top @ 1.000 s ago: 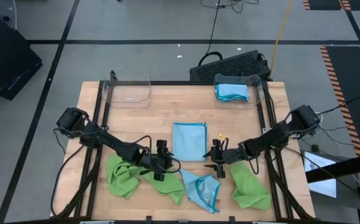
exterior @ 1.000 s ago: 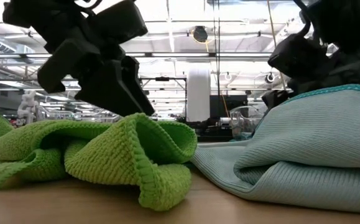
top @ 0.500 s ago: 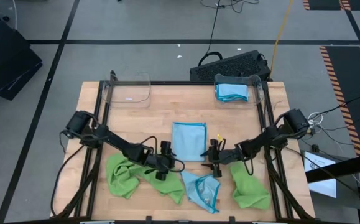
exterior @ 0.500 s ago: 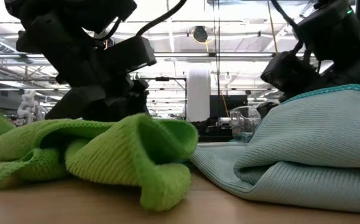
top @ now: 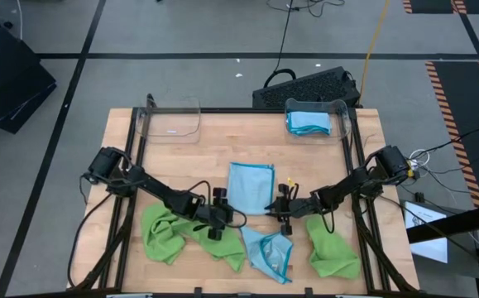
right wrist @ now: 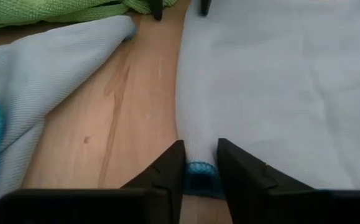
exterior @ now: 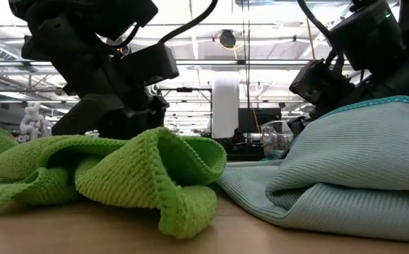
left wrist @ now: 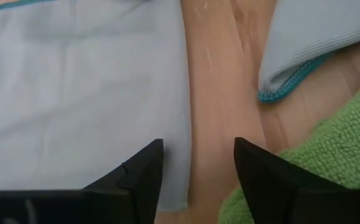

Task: Fold microfiber towels
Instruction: Fold the top blue microfiber cloth

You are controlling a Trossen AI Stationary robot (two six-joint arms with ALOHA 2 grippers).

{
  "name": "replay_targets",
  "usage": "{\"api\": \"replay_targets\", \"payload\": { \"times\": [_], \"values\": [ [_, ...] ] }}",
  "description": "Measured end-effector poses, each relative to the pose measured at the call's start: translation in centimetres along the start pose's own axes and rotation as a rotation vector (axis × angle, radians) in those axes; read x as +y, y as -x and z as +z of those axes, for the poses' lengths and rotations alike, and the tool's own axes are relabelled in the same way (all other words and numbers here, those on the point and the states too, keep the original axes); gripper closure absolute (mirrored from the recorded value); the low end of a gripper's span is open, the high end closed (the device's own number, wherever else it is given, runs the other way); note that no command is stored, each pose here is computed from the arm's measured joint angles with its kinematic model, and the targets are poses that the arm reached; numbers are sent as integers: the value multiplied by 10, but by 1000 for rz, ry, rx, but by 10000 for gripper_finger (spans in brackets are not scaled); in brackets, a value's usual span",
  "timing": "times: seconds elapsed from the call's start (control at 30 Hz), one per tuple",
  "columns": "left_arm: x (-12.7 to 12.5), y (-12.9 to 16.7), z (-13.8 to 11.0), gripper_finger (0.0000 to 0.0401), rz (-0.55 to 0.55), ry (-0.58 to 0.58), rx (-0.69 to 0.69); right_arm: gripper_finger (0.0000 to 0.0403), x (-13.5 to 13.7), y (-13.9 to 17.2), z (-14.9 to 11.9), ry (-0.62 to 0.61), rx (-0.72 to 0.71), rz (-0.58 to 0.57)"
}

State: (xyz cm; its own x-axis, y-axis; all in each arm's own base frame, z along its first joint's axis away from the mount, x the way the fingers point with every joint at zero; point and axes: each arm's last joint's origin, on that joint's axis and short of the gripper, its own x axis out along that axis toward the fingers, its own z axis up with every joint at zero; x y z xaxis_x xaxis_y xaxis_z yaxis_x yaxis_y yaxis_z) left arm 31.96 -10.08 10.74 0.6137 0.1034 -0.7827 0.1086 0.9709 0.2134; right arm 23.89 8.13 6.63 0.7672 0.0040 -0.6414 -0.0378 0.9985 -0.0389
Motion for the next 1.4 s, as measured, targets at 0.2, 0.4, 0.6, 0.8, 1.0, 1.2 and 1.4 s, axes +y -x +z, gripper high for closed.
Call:
{"api": "replay_targets", "payload": {
  "times": [0.2,0.4,0.6,0.8,1.0,1.2,1.4],
  "values": [
    [2,-1,-2,198,36,8,14,353,0,0,-4,8,33,1],
    [10,-3,-5,208,37,37,49,372,0,0,-4,10,39,1],
    [13,-4,-6,271,37,24,60,375,0,0,-5,10,40,1],
    [13,-4,-9,385,34,2,90,376,0,0,-4,10,38,0],
    [10,1,-7,393,55,1,69,376,0,4,2,18,7,4],
    [16,23,6,391,39,22,-4,376,-1,13,15,4,-56,4],
    [18,48,19,394,-42,10,-88,376,-1,28,31,-10,-140,19]
  ]
}}
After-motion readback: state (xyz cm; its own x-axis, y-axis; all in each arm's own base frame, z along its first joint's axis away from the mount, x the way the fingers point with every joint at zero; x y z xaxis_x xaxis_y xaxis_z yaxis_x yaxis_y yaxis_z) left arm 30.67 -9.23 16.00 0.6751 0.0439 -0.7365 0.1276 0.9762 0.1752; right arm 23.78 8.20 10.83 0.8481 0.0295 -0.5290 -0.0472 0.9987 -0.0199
